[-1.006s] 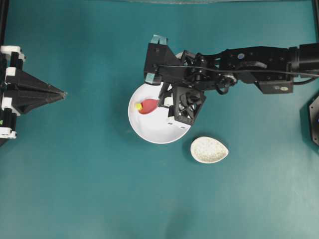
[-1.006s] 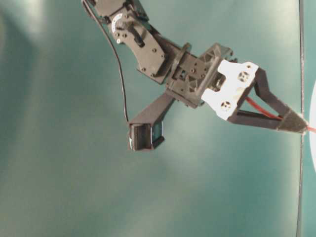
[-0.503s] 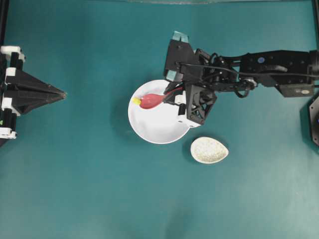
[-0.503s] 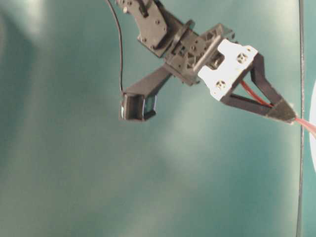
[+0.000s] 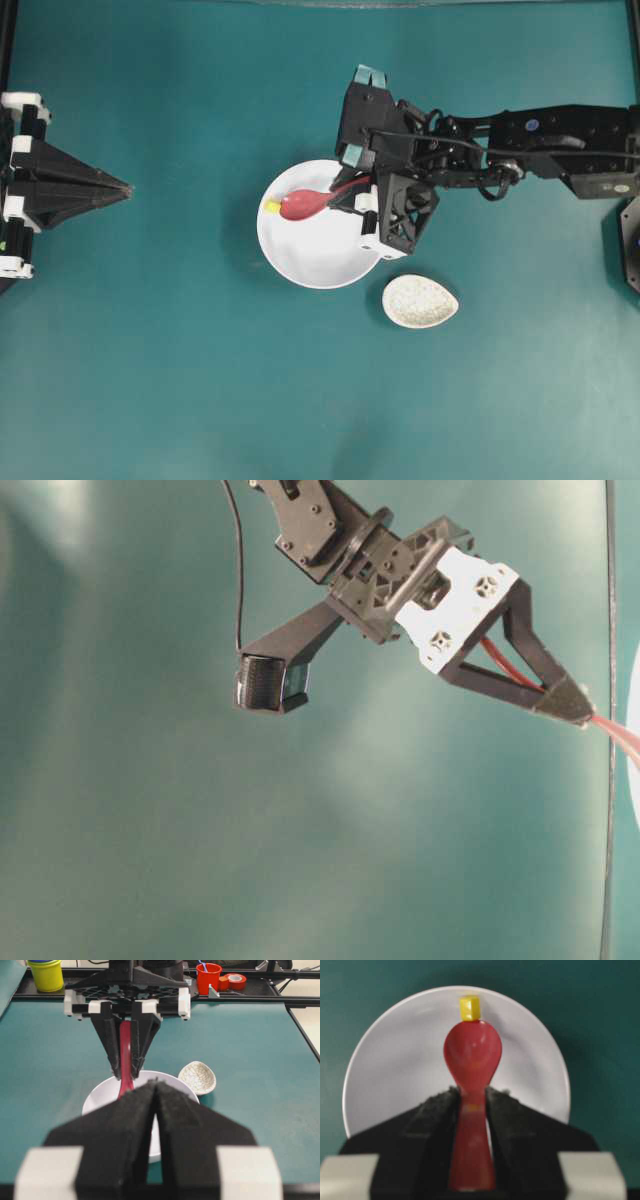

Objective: Scoop the yellow hexagonal prism block from the bowl with a spoon using the right arm.
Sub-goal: 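Lift the spoon with the yellow block out of the bowl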

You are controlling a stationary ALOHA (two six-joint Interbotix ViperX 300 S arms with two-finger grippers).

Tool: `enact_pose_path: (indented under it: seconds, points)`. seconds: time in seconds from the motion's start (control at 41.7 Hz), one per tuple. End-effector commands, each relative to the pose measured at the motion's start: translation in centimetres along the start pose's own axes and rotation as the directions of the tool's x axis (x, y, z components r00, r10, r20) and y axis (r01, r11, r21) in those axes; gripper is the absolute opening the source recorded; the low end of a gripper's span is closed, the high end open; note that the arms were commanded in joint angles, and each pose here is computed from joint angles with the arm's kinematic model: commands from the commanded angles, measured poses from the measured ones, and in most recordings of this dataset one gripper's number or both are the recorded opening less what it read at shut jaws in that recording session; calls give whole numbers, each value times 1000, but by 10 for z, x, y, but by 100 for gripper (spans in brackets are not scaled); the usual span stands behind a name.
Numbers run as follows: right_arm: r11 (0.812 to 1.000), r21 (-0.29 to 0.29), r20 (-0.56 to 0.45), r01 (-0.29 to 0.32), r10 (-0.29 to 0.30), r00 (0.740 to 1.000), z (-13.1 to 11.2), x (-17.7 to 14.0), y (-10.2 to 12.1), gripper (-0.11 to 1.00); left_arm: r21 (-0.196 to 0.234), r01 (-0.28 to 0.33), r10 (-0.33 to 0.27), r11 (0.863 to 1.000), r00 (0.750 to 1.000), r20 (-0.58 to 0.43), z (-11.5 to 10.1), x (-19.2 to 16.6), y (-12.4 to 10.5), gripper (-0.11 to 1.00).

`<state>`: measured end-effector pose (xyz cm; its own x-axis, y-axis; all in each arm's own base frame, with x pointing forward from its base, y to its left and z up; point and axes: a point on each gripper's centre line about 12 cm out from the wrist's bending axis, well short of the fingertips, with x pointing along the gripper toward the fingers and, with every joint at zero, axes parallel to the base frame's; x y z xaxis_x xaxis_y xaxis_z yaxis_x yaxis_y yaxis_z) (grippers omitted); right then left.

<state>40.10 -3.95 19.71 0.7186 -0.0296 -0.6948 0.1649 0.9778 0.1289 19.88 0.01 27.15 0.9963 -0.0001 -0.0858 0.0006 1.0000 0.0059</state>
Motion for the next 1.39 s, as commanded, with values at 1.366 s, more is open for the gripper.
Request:
enact_pose_path:
  seconds: [1.366]
  points:
    - [999,-36,408,4,11,913,8,-52,10,26,0,2,-2,1000,1000,18,8,2,0,0]
